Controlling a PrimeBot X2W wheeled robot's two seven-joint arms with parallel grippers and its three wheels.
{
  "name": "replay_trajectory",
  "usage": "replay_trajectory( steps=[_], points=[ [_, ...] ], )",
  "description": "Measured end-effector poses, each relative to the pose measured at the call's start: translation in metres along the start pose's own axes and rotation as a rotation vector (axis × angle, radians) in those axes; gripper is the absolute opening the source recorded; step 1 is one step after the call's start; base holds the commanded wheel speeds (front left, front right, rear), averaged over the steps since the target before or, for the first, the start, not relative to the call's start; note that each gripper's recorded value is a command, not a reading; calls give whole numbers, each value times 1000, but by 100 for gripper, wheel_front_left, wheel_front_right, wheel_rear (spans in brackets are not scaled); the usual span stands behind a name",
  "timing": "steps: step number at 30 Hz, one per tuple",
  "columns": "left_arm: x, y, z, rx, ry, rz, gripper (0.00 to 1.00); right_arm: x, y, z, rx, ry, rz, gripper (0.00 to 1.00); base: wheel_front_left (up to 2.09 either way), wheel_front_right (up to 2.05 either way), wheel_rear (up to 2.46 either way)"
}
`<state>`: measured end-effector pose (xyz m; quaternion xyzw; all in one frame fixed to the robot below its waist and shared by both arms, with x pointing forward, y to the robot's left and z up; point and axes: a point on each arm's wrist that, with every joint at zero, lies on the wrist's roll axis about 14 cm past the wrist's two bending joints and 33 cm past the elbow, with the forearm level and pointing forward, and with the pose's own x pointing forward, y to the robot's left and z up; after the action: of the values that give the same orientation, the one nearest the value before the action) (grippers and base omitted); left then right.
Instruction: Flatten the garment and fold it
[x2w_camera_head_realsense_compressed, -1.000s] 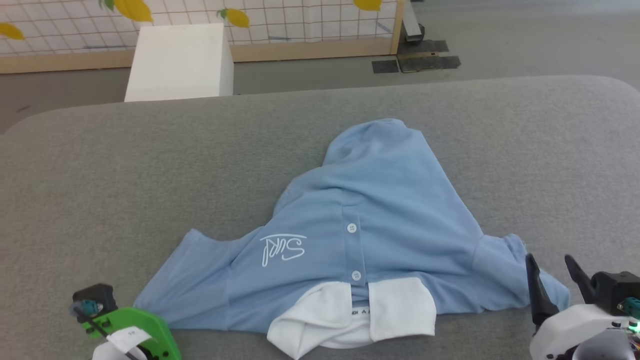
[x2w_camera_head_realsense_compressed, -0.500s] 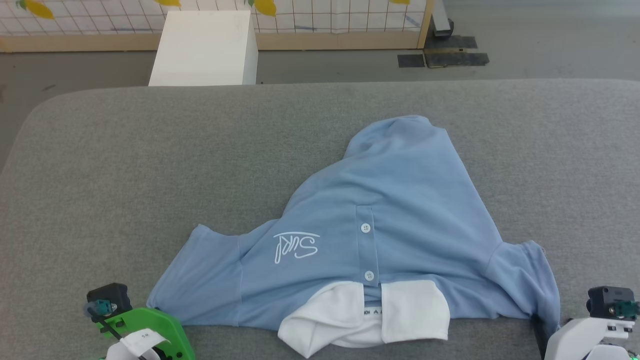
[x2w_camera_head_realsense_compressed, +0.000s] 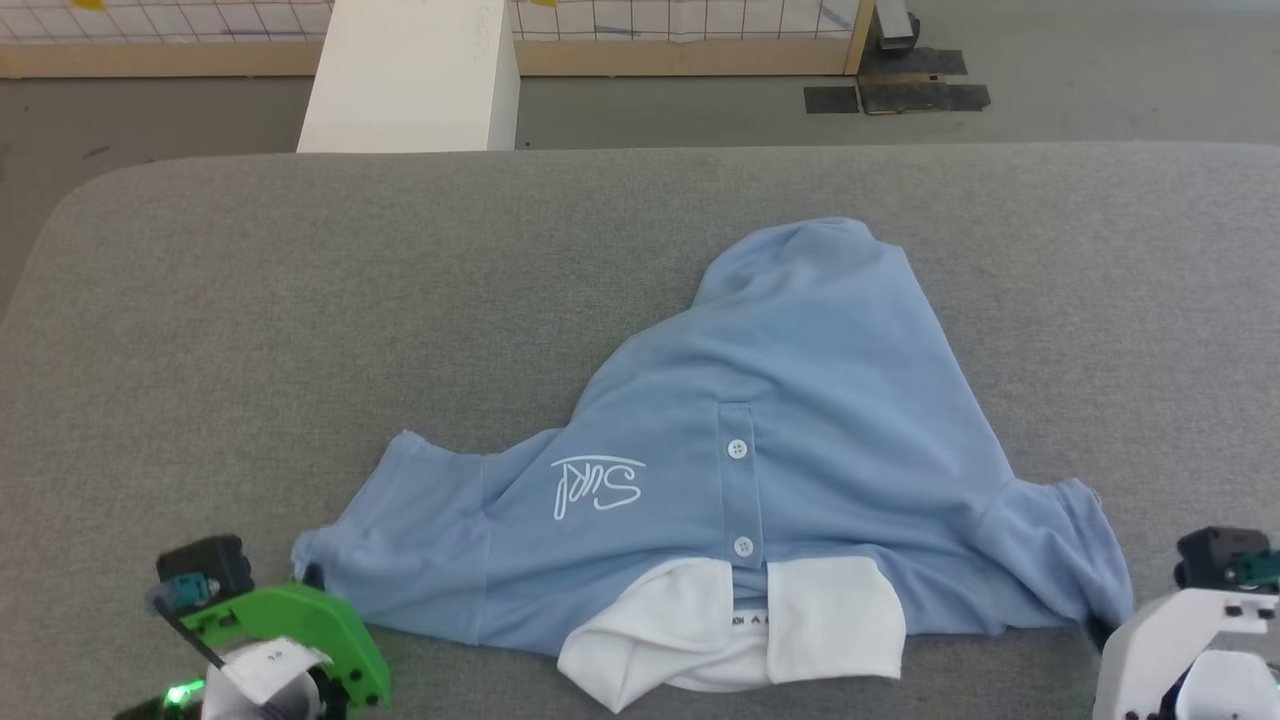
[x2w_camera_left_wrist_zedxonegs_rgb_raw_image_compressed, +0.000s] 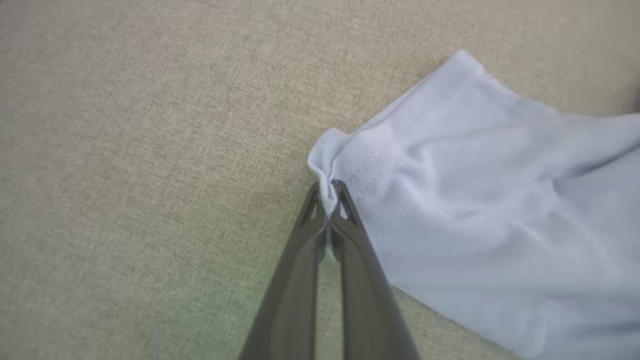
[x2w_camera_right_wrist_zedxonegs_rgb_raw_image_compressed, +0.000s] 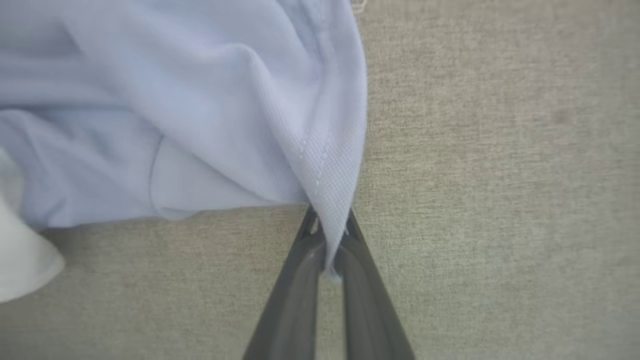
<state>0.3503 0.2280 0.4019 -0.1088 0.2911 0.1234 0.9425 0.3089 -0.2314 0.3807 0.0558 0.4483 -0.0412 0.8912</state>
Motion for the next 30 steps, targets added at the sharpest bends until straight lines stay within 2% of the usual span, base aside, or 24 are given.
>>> replay_trajectory(
  steps=[4, 7, 13, 16, 22, 30],
  points=[
    [-4, -26, 45, -66, -136, -127, 0, -22, 2, 35, 0, -120, 10, 0, 0, 0, 0],
    [-12, -50, 89, -115, -246, -248, 0, -43, 8, 70, -43, -216, 13, 0, 0, 0, 0],
    [-38, -100, 179, -170, -417, -495, 0, -88, 3, 164, -217, -443, -35, 0, 0, 0, 0],
    [-51, -125, 231, -263, -483, -615, 0, -108, 6, 219, -313, -549, -58, 0, 0, 0, 0],
    [-51, -151, 310, -368, -577, -683, 0, -128, 27, 311, -420, -716, -62, 0, 0, 0, 0],
    [-21, -174, 397, -477, -728, -665, 0, -131, 49, 417, -469, -911, -103, 0, 0, 0, 0]
  ],
)
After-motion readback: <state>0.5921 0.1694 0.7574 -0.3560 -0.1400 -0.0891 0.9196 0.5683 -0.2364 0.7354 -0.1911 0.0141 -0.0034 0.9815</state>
